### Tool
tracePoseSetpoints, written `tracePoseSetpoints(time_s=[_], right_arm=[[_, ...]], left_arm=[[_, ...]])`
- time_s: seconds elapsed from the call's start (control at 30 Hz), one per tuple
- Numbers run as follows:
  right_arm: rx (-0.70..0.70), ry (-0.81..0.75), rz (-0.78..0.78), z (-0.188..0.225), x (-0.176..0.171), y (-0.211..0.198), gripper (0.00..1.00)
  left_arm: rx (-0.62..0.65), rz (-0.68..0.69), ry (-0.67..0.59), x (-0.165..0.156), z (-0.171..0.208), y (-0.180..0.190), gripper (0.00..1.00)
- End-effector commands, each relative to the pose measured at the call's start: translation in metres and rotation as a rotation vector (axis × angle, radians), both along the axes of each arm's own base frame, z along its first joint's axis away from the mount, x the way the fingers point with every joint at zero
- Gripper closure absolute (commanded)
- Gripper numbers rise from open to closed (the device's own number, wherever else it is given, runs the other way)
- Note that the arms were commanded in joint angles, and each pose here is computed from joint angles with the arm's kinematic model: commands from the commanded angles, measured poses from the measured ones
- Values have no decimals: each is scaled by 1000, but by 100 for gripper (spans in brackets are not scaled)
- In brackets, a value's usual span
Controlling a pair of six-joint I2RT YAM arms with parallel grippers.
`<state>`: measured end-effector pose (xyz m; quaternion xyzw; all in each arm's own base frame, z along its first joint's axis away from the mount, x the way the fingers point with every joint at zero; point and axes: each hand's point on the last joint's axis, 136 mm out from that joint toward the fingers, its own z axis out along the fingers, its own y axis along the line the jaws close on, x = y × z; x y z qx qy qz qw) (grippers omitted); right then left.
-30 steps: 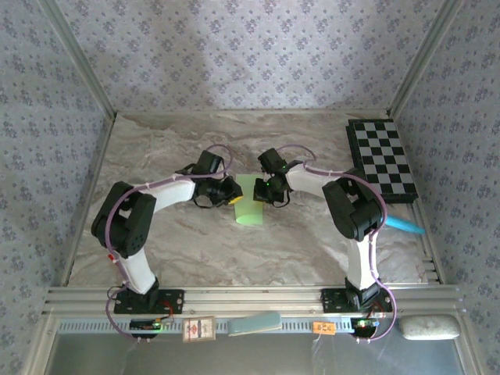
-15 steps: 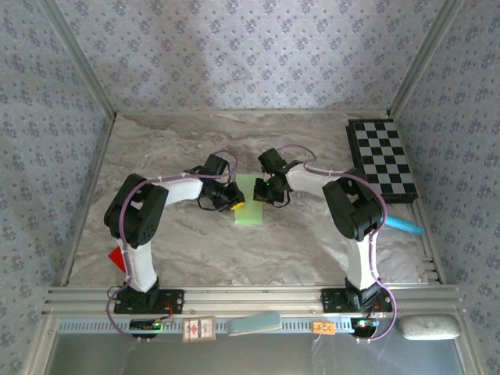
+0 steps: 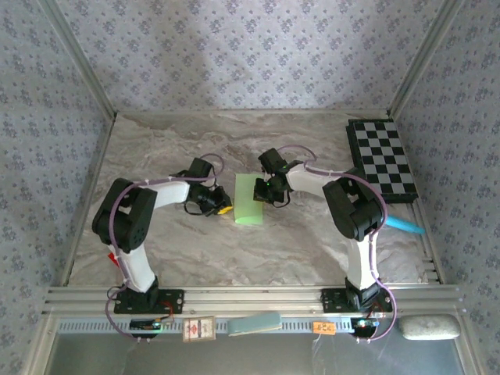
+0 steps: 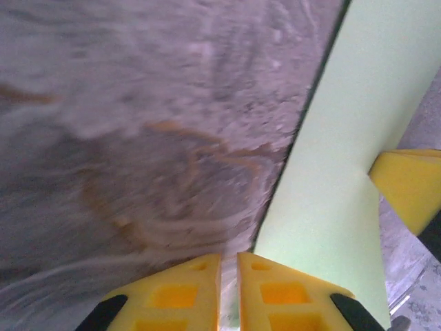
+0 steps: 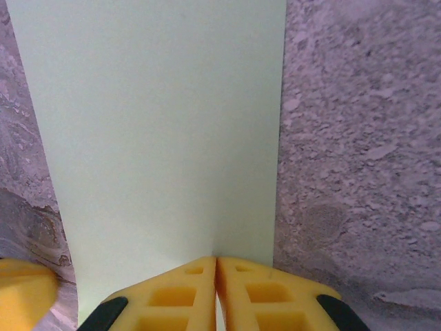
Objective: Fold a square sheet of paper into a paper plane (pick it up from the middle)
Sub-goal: First fold the square sheet of paper in half at the center of the table.
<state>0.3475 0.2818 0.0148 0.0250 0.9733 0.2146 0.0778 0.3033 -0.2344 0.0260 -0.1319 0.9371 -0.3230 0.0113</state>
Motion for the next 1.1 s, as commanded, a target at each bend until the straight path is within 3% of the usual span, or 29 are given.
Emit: tracePoseSetpoints(time_s=[0.0,0.17,0.4,0.87,1.07], right_arm=[[-294,185,-63,-71,-41,-70,87],[-293,188,-64,-72,-42,-71,87],[-289,187,-59,-72,-42,-71,87],[-302,192,-48,-75,-44,-75,87],[-311,183,-54,-74,-42,-77,87]], left_arm=[[-46,-21,-56,-2,34,-10,86],[-93,-66,-101,2,53,-42,86],[-57,-79,-20,-6,19,-55,87],[71,-10,121,-40,-34,-16,88],[73,57,108,-44,-22,11,88]])
